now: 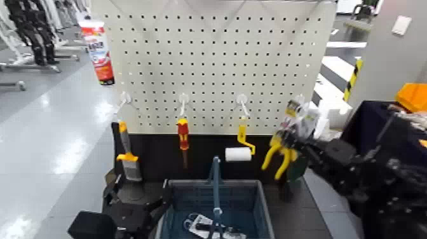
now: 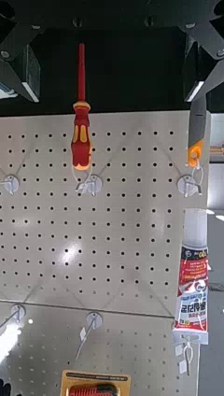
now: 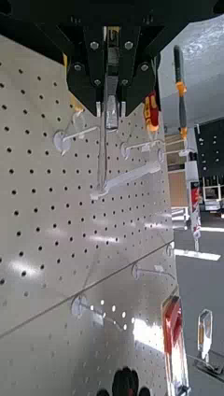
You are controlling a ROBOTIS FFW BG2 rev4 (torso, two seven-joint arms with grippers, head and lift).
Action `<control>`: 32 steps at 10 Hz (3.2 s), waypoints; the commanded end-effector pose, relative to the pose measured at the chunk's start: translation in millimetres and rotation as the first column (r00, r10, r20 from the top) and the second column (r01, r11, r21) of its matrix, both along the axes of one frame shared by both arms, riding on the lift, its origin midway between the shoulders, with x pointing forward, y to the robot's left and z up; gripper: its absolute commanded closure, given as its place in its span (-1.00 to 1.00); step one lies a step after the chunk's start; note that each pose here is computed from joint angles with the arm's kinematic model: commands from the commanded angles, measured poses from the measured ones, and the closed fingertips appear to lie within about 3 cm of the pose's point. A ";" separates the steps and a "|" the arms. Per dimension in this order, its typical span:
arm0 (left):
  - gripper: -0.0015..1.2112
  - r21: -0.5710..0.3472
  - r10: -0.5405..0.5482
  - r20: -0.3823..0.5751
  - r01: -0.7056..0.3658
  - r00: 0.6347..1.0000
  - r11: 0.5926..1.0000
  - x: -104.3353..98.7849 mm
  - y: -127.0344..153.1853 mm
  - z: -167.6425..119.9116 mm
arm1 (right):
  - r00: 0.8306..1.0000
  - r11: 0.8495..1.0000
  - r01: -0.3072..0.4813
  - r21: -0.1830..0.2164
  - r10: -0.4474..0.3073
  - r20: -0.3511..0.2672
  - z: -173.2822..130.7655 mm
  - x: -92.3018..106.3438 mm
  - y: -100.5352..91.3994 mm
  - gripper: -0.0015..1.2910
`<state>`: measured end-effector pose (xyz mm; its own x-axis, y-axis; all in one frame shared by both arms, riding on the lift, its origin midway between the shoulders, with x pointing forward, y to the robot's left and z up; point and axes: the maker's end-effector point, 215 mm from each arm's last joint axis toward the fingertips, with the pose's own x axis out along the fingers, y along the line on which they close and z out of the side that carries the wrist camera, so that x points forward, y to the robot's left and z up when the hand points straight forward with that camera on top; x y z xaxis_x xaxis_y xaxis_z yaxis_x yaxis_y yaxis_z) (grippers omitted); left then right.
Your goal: Put the yellow pliers into the crate.
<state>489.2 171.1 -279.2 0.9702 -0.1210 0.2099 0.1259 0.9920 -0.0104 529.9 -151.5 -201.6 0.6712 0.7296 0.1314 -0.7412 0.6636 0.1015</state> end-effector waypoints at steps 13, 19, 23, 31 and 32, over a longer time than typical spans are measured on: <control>-0.75 -0.003 0.005 0.009 -0.005 1.000 1.000 0.4 4.0 3.2 | 0.948 0.985 -0.166 -0.036 0.150 -0.280 -176.1 -8.5 95.6 0.70; -0.75 -0.005 0.004 0.009 -0.004 1.000 1.000 0.8 2.9 3.6 | 0.937 0.982 -0.173 -0.082 0.138 -0.320 -202.3 -7.7 90.3 0.68; -0.75 -0.004 0.006 0.012 -0.006 1.000 1.000 1.3 3.8 4.8 | 0.947 0.989 -0.131 -0.070 0.104 -0.305 -192.0 -4.6 82.1 -0.99; -0.75 -0.011 0.033 0.003 -0.033 0.999 0.999 -6.7 16.3 -2.9 | 0.848 0.851 0.521 -0.073 -0.525 -0.070 -137.8 -49.0 -5.2 -1.00; -0.75 -0.020 0.041 -0.005 -0.042 0.999 0.999 -10.3 18.1 -7.8 | 0.803 0.805 0.591 -0.052 -0.594 -0.056 -137.2 -62.4 -15.2 -0.95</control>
<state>481.1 188.4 -283.8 0.9741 -0.0800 0.2117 0.0873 0.9959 -0.0256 478.8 -172.5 -340.0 0.9814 0.1879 0.0384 -0.1909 0.9760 0.1051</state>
